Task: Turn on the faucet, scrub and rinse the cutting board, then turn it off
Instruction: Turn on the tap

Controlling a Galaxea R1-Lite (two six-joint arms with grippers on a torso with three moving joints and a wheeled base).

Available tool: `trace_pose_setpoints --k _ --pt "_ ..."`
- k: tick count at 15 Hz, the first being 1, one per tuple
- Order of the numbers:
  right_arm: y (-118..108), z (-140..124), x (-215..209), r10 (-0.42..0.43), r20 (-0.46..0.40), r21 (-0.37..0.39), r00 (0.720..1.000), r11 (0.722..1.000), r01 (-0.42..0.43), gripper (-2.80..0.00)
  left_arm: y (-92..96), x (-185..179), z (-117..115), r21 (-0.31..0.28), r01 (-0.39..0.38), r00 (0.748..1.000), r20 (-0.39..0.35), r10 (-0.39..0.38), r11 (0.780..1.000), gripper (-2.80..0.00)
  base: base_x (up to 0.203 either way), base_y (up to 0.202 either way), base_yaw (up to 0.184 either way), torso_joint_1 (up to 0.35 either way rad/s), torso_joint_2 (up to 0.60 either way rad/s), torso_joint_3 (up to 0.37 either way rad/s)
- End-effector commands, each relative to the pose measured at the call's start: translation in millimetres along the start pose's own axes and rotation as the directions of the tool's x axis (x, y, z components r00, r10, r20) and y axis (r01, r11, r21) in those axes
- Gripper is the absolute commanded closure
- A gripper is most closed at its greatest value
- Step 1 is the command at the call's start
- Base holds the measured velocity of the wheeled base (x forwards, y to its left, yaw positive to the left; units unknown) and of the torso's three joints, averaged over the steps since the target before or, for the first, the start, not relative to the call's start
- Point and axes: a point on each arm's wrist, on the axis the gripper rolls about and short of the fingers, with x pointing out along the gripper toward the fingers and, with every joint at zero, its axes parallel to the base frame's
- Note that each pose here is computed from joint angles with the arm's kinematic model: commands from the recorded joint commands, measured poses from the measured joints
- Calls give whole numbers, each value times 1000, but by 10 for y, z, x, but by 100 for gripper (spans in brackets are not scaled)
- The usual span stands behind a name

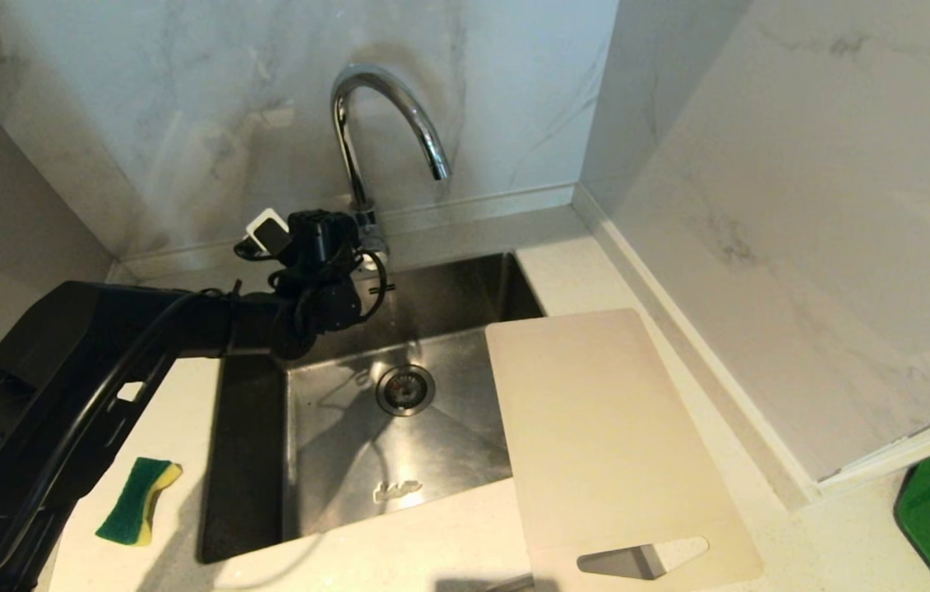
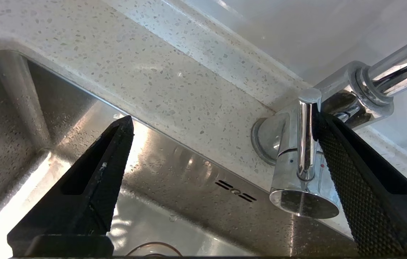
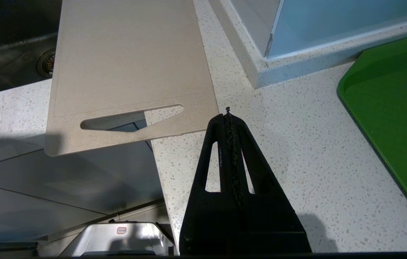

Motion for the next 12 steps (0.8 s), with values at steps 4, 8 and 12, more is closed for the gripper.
trace_pose_setpoints --k 4,8,12 --pt "0 0 0 0 0 0 1000 1000 0 0 50 -108 80 -39 -68 987 -150 61 997 -280 0 0 0 0 0 0" --pt "0 0 0 0 0 0 1000 1000 0 0 40 -160 107 -66 -66 977 -206 51 996 -280 0 0 0 0 0 0" --pt "0 0 0 0 0 0 1000 1000 0 0 -6 -216 93 -69 -53 976 -214 37 996 -280 0 0 0 0 0 0"
